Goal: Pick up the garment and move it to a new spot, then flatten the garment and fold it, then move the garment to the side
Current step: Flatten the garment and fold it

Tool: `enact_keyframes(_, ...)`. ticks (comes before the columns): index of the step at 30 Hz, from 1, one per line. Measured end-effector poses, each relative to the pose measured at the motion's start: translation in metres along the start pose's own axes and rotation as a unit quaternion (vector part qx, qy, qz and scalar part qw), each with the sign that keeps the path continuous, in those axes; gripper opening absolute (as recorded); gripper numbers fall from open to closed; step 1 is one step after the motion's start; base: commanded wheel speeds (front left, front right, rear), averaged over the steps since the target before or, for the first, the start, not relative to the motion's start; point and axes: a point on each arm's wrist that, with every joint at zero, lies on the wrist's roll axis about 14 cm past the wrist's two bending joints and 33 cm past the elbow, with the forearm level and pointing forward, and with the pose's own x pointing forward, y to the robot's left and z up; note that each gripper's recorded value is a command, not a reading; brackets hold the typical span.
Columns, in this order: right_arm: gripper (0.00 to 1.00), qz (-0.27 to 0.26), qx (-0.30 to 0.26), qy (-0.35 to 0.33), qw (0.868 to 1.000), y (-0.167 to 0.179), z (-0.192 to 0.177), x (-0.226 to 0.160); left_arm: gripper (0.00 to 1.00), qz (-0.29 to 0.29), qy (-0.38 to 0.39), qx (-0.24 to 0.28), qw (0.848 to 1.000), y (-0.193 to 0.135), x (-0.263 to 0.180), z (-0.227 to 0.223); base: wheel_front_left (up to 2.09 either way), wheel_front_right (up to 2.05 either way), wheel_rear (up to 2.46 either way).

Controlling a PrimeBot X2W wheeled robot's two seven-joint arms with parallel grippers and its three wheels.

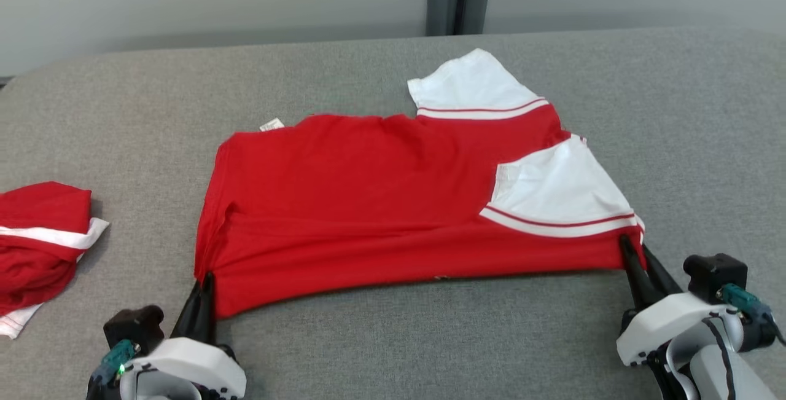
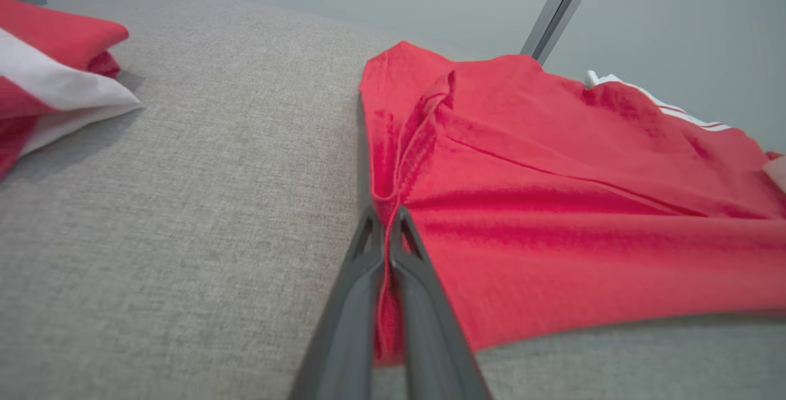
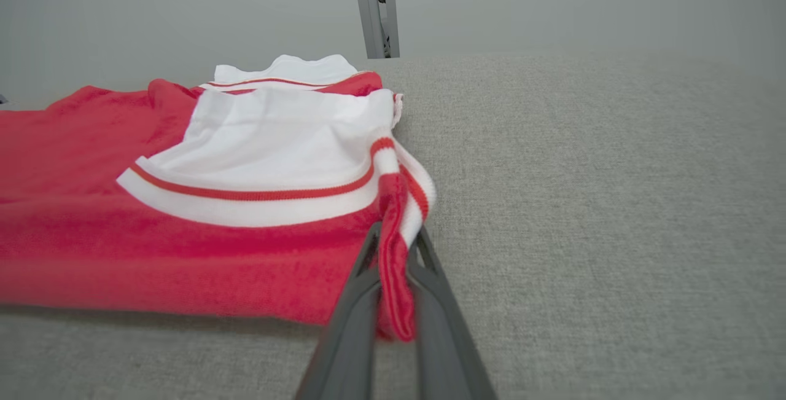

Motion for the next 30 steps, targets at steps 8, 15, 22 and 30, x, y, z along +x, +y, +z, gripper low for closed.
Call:
enact_keyframes(8, 0.00, 0.003, 0.013, 0.003, 1.000, 0.007, -0.010, -0.048, 0.00, 0.010, 0.014, 0.002, 1.000, 0.011, -0.052, -0.020, 0.00, 0.00, 0.00)
enact_keyframes(15, 0.00, 0.000, 0.018, 0.031, 0.999, 0.006, -0.033, -0.066, 0.00, 0.016, 0.036, 0.001, 0.999, 0.011, -0.068, -0.039, 0.00, 0.00, 0.00)
enact_keyframes(22, 1.00, -0.020, 0.020, 0.019, 0.999, -0.009, -0.020, -0.047, 1.00, 0.028, 0.030, 0.017, 0.999, 0.011, -0.053, -0.030, 0.00, 0.00, 0.00)
enact_keyframes(30, 1.00, 0.002, -0.014, -0.024, 1.000, -0.002, 0.023, -0.006, 1.00, 0.014, -0.028, 0.052, 0.998, 0.009, -0.003, 0.026, 0.00, 0.00, 0.00)
